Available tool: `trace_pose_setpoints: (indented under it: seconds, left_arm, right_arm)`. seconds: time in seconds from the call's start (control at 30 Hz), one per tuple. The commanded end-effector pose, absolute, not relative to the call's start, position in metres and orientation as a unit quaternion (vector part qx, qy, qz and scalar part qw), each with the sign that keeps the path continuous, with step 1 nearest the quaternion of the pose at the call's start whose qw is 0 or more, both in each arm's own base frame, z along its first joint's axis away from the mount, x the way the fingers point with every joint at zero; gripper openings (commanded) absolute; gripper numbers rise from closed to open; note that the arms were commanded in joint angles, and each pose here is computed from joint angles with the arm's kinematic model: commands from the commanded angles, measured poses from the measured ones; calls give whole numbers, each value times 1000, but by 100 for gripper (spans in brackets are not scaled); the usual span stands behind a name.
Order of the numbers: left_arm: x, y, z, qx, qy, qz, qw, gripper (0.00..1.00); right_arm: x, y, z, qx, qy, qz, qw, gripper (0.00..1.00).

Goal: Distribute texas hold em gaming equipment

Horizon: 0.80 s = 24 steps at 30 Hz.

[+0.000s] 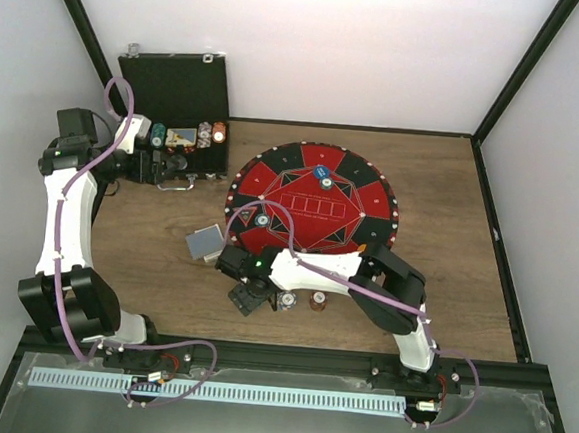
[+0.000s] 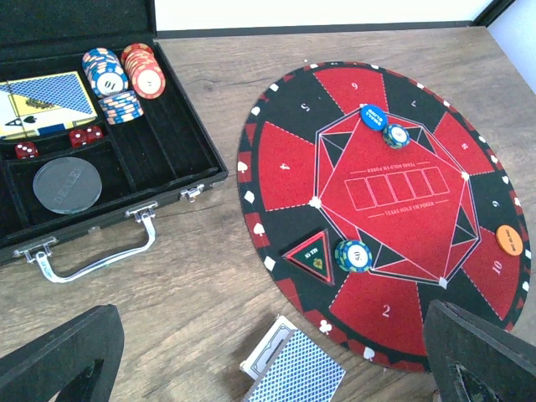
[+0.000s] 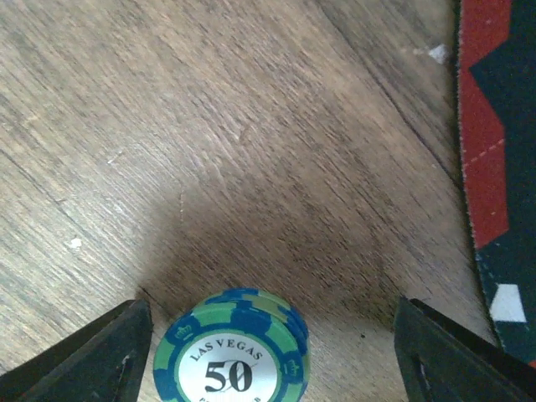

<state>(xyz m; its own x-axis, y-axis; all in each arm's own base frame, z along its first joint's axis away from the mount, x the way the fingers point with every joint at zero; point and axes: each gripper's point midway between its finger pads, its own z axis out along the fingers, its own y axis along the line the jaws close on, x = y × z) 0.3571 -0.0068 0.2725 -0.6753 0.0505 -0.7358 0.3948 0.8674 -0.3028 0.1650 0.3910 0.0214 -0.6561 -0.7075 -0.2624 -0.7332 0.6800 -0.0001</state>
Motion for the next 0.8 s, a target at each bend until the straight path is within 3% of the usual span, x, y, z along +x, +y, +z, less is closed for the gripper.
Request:
trace_pose_setpoints:
  seconds: [0.0, 0.33, 0.63, 0.77]
  left_arm:
    - [355, -6, 286, 128, 882, -220, 397, 100]
    - [354, -6, 288, 127, 881, -218, 399, 100]
    - [353, -6, 290, 127, 881, -219, 400, 100]
    - [353, -6, 291, 128, 880, -219, 401, 100]
  right_arm:
    - [152, 390, 19, -400, 908, 49, 115, 79]
    - [147, 385, 12, -399, 909, 26, 118, 55]
    - [159, 386, 32, -395, 907, 12, 147, 21]
    - [170, 385, 54, -385, 907, 14, 169, 18]
